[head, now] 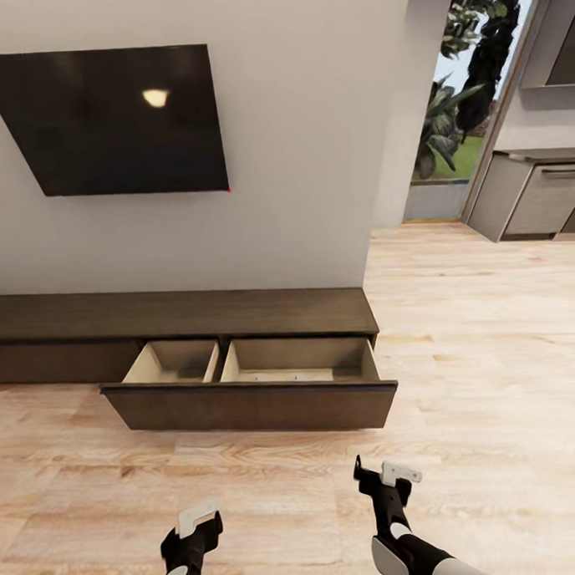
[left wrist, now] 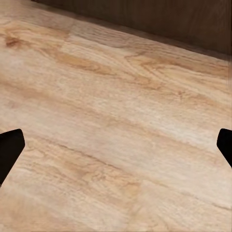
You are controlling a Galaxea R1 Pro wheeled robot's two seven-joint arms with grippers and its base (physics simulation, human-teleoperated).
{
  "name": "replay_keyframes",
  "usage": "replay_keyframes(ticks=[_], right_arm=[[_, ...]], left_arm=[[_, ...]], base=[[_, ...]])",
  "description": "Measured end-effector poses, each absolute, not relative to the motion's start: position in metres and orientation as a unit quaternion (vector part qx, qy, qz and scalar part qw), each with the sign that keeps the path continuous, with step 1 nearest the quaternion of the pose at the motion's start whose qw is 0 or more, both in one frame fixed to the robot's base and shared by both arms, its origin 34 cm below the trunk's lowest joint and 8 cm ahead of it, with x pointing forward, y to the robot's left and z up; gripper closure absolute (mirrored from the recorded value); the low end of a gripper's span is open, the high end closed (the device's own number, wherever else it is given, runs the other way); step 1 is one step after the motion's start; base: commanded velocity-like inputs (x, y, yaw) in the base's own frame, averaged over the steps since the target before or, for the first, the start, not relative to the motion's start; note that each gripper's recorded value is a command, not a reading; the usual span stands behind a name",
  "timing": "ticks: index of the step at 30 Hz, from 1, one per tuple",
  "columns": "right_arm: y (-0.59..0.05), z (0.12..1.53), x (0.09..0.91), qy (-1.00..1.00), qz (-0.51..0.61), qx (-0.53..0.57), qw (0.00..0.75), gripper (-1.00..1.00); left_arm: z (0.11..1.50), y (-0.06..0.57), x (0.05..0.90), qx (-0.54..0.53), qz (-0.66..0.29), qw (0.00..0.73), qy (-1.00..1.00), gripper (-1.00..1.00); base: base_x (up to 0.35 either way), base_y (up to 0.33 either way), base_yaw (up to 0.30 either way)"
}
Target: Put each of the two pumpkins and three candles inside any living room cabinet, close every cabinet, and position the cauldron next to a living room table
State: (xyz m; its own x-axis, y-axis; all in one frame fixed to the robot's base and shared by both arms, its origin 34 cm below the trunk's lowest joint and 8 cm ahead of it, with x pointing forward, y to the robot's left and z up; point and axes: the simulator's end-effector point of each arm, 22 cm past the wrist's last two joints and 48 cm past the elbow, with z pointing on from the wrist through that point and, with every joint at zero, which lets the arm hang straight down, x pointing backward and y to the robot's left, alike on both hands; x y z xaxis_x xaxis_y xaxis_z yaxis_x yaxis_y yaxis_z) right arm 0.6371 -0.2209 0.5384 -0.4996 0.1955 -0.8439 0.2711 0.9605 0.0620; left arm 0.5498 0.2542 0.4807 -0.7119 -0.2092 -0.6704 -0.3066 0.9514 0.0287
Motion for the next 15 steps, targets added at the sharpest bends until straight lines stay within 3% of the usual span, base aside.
replay_keyframes(ticks=[15], right_arm=[[-0.215,0.531,0.645,0.839,-0.027,0.118,0.531,-1.0]], left_arm=[[0.461,0.246,0.554,-0.117,0.063,0.384,0.914,-1.0]], base=[[0.0,0.0,0.0]])
